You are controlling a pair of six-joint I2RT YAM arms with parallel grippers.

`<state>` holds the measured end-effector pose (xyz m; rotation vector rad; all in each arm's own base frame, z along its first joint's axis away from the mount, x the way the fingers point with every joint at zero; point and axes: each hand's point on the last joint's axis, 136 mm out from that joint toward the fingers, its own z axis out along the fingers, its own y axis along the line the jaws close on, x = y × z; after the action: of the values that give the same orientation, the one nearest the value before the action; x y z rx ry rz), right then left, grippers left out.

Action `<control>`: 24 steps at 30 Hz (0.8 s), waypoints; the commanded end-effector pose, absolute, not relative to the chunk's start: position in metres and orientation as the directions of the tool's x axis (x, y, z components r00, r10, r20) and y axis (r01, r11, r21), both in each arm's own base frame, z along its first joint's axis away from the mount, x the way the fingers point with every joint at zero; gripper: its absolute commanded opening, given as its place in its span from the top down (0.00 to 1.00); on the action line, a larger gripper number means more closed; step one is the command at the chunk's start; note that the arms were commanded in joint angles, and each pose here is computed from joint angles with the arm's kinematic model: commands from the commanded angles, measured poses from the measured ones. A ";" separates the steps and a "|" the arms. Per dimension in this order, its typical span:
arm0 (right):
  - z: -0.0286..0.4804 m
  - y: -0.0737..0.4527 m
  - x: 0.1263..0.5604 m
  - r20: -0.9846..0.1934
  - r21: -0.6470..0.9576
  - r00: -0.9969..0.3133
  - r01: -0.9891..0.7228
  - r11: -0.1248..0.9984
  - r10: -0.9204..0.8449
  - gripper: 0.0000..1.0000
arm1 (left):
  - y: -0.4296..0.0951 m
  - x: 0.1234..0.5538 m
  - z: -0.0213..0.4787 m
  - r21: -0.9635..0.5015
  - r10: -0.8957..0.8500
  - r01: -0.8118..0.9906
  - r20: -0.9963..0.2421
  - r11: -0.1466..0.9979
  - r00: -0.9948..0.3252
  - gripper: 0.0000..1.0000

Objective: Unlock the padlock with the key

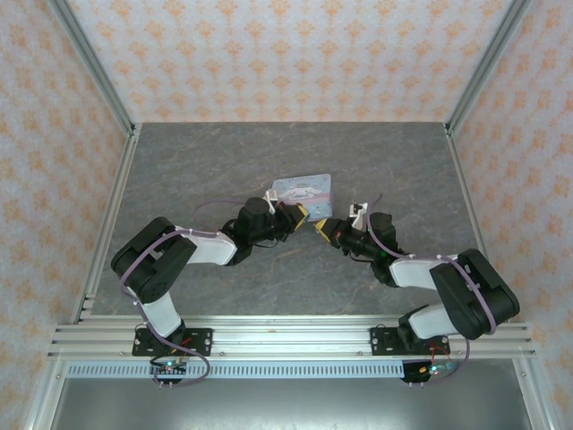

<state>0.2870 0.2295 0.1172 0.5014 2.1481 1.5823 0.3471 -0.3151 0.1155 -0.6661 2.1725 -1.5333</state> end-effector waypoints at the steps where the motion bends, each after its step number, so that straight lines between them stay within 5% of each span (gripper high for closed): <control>1: 0.134 0.236 0.300 -0.155 0.967 -0.829 -0.017 0.253 0.538 1.00 | -0.320 0.346 0.151 -0.974 -0.572 -0.069 -0.070 0.218 -0.817 1.00; 24: 0.137 0.241 0.311 -0.147 0.971 -0.823 -0.014 0.239 0.549 1.00 | -0.322 0.344 0.145 -0.969 -0.563 -0.069 -0.078 0.235 -0.822 1.00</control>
<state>0.3032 0.2369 0.1186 0.5315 2.1250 1.6004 0.3446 -0.3167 0.1218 -0.6497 2.1687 -1.5552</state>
